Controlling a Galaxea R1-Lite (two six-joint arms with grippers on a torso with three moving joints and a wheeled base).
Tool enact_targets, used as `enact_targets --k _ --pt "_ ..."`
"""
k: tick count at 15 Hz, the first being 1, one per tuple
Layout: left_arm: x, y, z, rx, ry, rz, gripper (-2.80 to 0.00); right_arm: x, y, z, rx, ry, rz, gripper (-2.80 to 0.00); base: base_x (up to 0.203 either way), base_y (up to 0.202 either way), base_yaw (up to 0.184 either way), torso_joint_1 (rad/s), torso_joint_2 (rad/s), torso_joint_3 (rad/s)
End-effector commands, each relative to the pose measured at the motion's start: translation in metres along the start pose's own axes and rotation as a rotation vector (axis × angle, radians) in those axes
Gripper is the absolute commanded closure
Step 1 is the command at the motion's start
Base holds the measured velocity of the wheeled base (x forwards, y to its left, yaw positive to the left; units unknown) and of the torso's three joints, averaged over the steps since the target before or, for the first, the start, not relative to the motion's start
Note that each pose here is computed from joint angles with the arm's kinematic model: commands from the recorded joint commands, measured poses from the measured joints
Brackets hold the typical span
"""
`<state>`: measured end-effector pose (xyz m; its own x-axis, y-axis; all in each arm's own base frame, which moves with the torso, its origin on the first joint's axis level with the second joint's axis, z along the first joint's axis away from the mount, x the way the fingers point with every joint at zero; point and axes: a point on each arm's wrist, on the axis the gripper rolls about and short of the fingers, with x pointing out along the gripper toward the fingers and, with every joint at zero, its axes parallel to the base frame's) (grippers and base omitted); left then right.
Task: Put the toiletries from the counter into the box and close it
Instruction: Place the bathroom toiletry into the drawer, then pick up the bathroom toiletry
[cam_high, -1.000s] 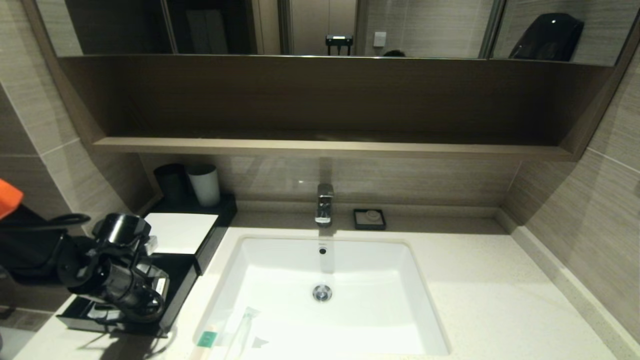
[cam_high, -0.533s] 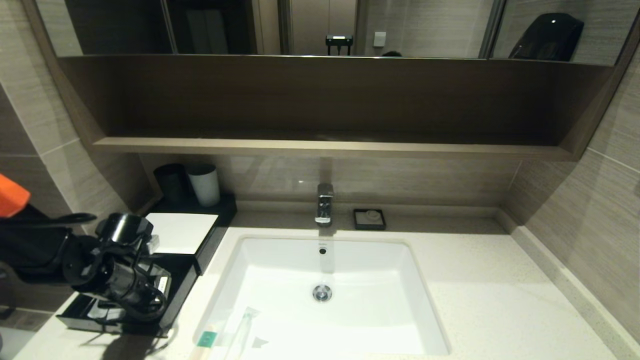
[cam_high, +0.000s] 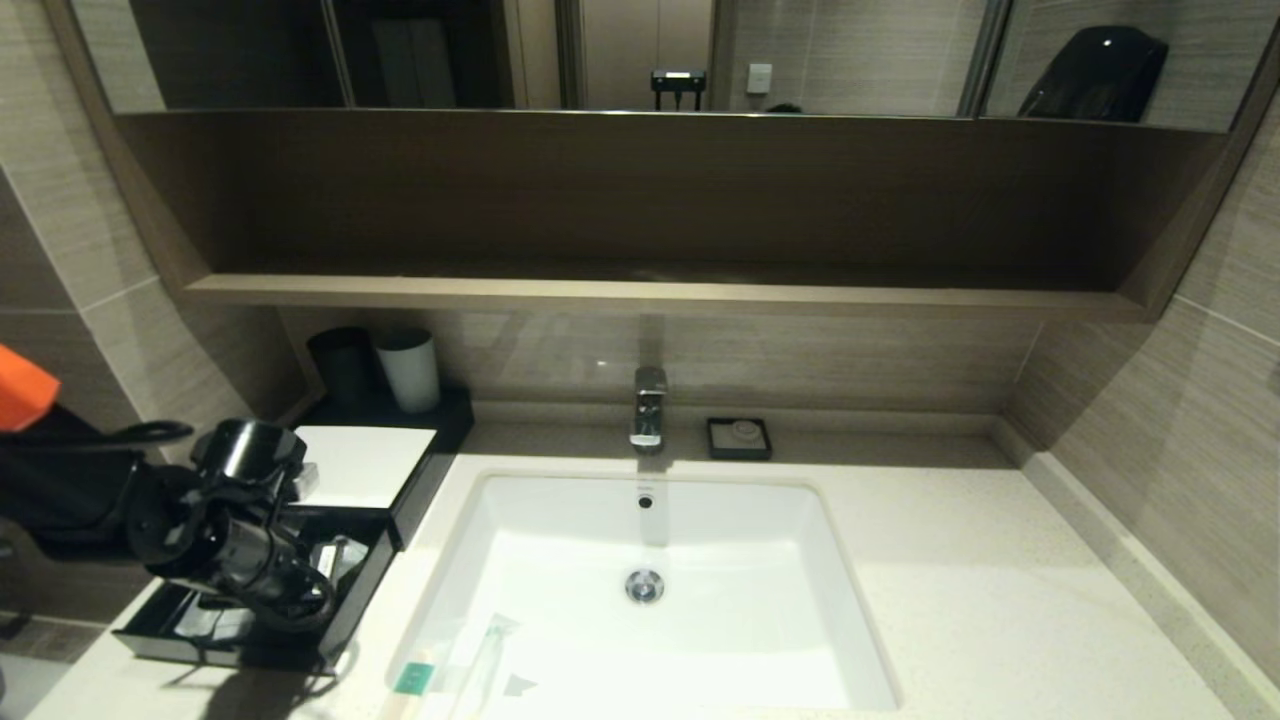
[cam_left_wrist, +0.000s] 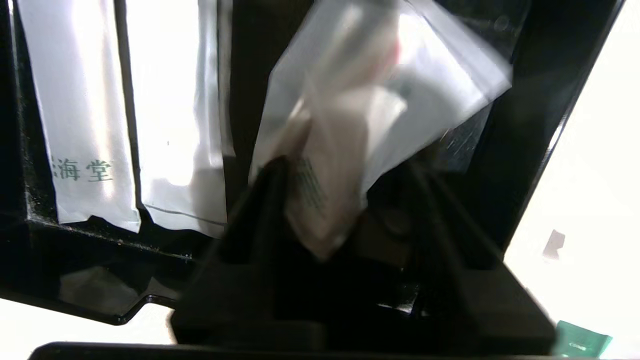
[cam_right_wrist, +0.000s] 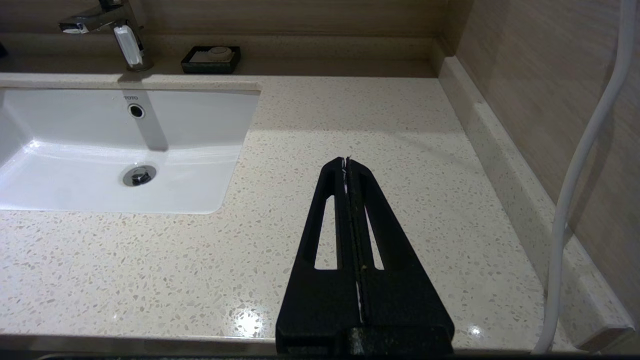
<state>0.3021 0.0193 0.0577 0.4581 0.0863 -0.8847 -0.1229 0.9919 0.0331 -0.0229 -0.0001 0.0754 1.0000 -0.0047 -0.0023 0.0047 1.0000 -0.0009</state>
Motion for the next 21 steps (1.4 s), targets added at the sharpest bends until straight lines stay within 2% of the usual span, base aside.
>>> enact_targets --k 1,8,11,12,15,18,21 --pt "-0.008 0.000 0.003 -0.005 -0.029 -0.002 -2.80 0.000 0.000 0.000 0.000 0.000 0.000 0.00 0.000 0.000 0.000 0.000 0.00 0.000" --pt "-0.067 0.004 0.011 -0.077 -0.219 -0.014 -2.80 0.000 0.000 0.000 0.000 -0.001 0.000 0.00 0.000 0.000 0.000 0.000 0.00 0.000" --pt "-0.083 0.006 0.009 -0.092 -0.268 -0.018 -2.80 0.000 0.000 0.000 -0.001 -0.001 0.000 0.00 0.000 0.000 0.000 0.000 0.00 0.000" --pt "-0.090 0.007 0.008 -0.092 -0.283 -0.027 0.00 0.000 0.000 0.000 -0.001 0.000 0.000 0.00 0.000 0.000 0.000 0.000 0.00 0.000" --pt "-0.116 0.005 -0.002 -0.080 -0.329 -0.116 0.00 0.000 0.000 0.000 0.000 0.000 0.000 0.00 0.000 0.000 0.000 0.000 0.00 0.000" --pt "-0.133 -0.001 -0.020 -0.037 -0.266 -0.237 0.00 0.000 0.000 0.000 0.000 -0.001 0.000 0.00 0.000 0.000 0.000 0.000 0.00 0.000" --pt "-0.139 -0.007 -0.037 -0.003 -0.219 -0.290 0.00 0.000 0.000 0.000 0.000 0.001 0.000 0.00 0.000 0.000 0.000 0.000 0.00 0.000"
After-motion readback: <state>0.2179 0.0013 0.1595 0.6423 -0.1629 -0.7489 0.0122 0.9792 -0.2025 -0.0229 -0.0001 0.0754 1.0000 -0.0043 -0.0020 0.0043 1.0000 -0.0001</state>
